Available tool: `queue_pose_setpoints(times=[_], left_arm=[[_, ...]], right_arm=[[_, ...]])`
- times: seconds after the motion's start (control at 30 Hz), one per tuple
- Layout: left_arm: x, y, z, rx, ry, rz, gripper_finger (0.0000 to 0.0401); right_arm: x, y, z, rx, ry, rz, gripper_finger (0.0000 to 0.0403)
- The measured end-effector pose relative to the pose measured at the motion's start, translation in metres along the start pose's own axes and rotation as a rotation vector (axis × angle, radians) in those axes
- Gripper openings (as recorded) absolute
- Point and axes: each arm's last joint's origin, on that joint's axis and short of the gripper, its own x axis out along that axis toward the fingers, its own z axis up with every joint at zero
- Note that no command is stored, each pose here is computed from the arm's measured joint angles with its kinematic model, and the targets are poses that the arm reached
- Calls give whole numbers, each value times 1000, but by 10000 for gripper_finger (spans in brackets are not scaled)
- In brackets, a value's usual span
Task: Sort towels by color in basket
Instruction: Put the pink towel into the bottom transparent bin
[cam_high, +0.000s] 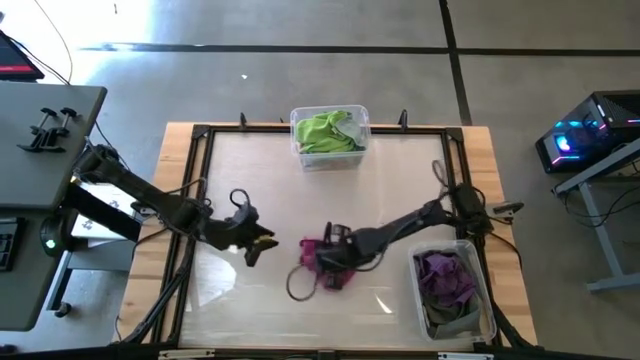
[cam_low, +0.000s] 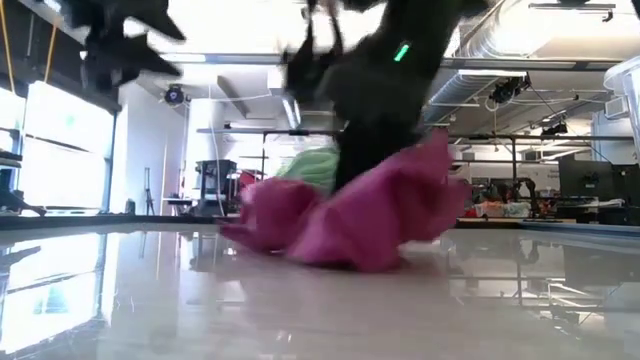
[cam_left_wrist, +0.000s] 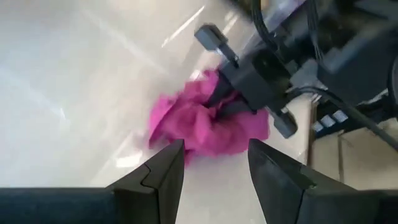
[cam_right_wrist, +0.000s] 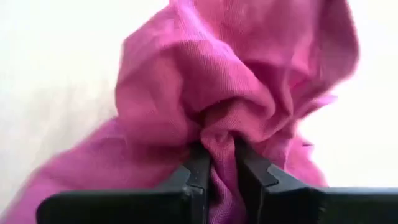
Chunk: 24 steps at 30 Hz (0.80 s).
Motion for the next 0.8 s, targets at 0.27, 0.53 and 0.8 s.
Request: queue_pose_setpoints(times=[0.27, 0.53, 0.8], left_arm=[[-12, -12, 20, 122, -157, -28, 162], [-9, -13, 25, 188, -206, -8, 162], [-5, -11, 30, 184, -230, 11, 162]], right_arm=[[-145, 22, -27, 156, -110, 55, 33], [-276, 7, -68, 253, 37, 211, 33], [-310, 3, -108, 296, 312, 220, 33]])
